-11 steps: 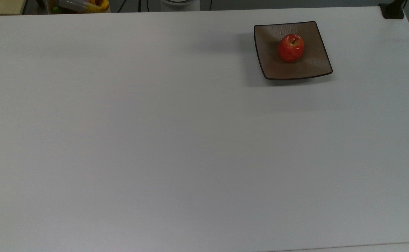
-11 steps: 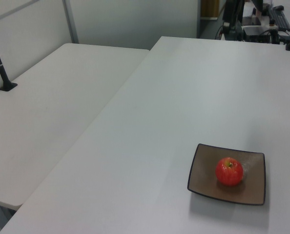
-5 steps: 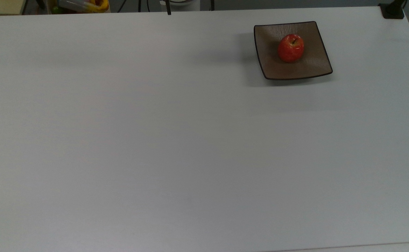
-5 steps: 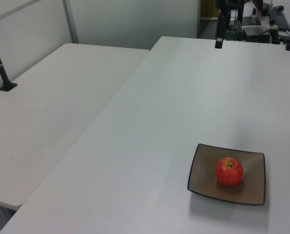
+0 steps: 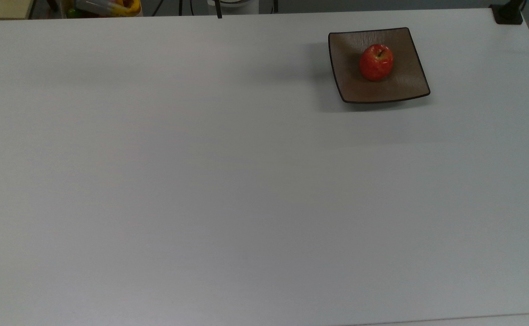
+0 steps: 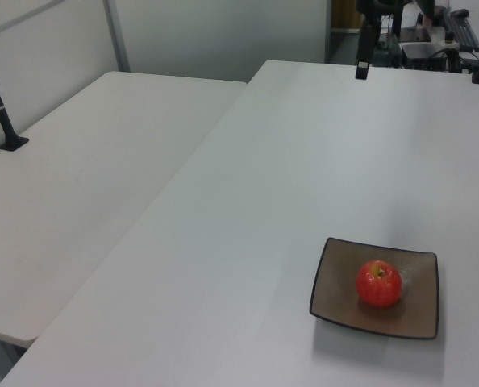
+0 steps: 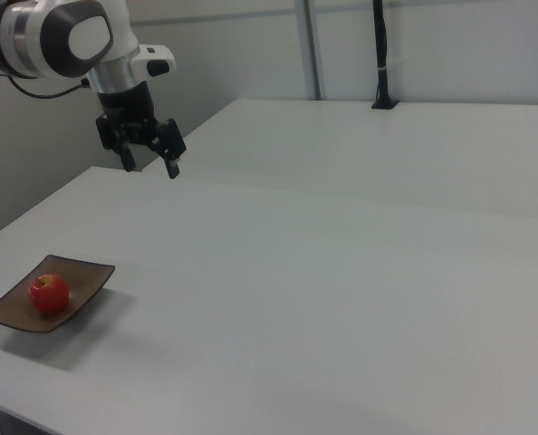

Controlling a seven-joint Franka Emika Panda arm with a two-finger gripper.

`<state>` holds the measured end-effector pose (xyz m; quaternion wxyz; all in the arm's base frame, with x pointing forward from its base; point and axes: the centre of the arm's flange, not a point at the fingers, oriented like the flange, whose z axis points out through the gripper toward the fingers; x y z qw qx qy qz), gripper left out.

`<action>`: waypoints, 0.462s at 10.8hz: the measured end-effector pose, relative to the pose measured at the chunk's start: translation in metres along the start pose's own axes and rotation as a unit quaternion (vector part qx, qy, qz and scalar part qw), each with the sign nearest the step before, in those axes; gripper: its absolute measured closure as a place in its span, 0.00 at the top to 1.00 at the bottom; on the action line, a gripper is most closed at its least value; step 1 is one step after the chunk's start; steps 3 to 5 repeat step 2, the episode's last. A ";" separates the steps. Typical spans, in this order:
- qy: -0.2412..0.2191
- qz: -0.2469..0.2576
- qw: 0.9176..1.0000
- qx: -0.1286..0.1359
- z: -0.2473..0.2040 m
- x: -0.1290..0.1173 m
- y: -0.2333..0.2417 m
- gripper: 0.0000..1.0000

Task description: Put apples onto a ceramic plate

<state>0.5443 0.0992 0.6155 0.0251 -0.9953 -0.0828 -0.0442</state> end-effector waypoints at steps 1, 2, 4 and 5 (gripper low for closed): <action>0.001 0.003 1.000 0.000 -0.001 0.000 0.003 1.00; 0.002 0.004 1.000 0.000 -0.003 -0.001 0.006 1.00; 0.002 0.004 1.000 0.000 -0.003 -0.001 0.006 1.00; 0.002 0.004 1.000 0.000 -0.003 -0.001 0.006 1.00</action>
